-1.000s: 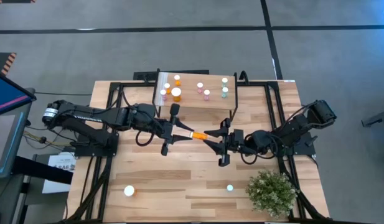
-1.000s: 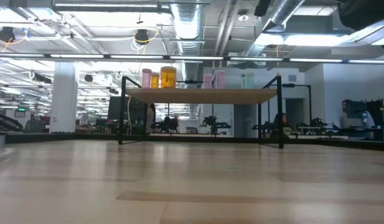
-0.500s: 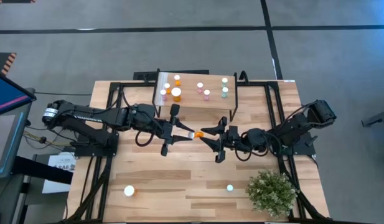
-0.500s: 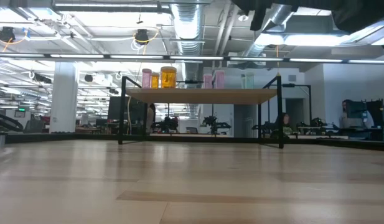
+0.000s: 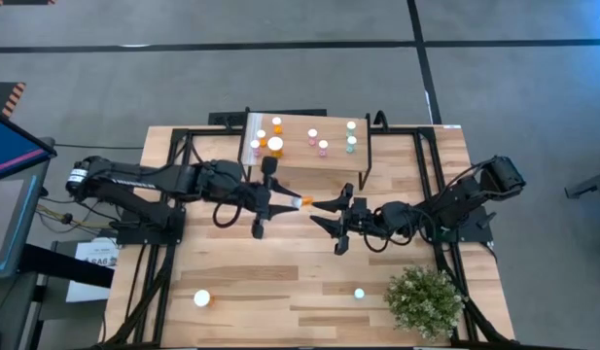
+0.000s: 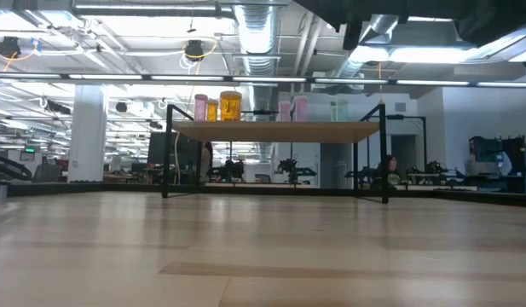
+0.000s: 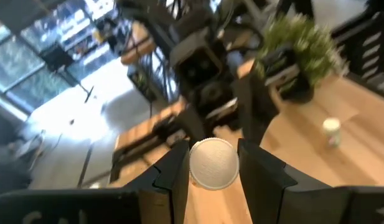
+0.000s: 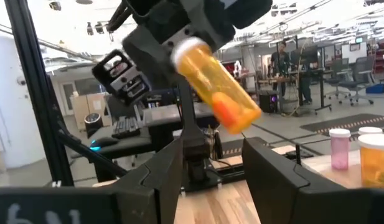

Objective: Pick and place medicine bottles onto shelf by color
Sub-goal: Adjust the small orange pill bottle on the shelf

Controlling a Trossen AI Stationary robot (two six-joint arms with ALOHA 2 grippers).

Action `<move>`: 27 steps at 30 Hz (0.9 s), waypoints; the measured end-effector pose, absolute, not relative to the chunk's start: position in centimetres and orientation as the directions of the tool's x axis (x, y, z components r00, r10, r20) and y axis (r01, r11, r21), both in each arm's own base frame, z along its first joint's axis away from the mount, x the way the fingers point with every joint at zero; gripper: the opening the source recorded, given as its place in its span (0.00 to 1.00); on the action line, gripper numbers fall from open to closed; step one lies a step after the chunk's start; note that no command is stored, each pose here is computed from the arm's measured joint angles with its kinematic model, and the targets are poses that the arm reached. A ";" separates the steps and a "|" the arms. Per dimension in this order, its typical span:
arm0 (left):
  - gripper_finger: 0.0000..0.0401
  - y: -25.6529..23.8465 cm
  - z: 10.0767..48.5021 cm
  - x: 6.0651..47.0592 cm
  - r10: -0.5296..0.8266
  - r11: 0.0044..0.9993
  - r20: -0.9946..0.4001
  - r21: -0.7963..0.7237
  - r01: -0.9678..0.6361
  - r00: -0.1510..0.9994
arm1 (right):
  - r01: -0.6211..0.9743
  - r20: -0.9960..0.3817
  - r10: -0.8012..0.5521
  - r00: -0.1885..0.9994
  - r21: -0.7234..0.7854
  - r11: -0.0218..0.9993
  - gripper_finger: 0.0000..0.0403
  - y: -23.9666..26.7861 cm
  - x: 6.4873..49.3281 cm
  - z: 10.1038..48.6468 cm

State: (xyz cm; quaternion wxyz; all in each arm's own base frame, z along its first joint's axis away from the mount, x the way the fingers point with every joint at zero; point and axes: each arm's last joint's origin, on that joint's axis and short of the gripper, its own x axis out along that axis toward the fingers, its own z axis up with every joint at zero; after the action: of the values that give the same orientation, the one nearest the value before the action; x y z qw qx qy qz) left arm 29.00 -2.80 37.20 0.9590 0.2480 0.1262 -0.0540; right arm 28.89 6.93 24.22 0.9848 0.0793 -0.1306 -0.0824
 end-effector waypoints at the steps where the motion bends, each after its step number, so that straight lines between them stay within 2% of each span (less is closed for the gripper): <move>1: 0.27 -2.8 37.3 28.9 -0.027 0.871 -0.285 0.464 0.163 0.958 | 0.141 0.243 -0.183 0.953 0.180 0.974 0.47 6.9 28.9 24.2; 11: 0.27 -0.8 37.5 28.0 0.144 0.872 -0.339 0.487 0.043 0.930 | 0.185 0.197 -0.219 0.956 0.175 0.967 0.48 6.7 28.5 24.5; 18: 0.28 4.1 40.5 27.2 0.300 0.873 -0.365 0.477 -0.099 0.882 | 0.202 0.167 -0.231 0.958 0.177 0.963 0.49 6.5 27.9 25.2; 20: 0.29 5.7 41.2 26.5 0.308 0.884 -0.395 0.454 -0.108 0.865 | 0.202 0.169 -0.231 0.958 0.174 0.964 0.49 6.5 27.9 25.3; 22: 0.29 7.4 42.4 25.8 0.315 0.890 -0.368 0.434 -0.138 0.875 | 0.203 0.165 -0.231 0.959 0.172 0.964 0.48 6.5 27.9 25.2; 27: 0.30 11.6 43.6 23.5 0.389 0.904 -0.373 0.328 -0.272 0.842 | 0.204 0.159 -0.231 0.960 0.169 0.964 0.48 6.5 27.9 25.2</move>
State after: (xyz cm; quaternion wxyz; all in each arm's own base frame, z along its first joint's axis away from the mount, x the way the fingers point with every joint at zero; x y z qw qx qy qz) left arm 23.53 11.65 43.56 0.9506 0.1323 0.2203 0.1739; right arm 27.87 6.49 25.15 0.9870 0.0756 -0.0891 -0.1101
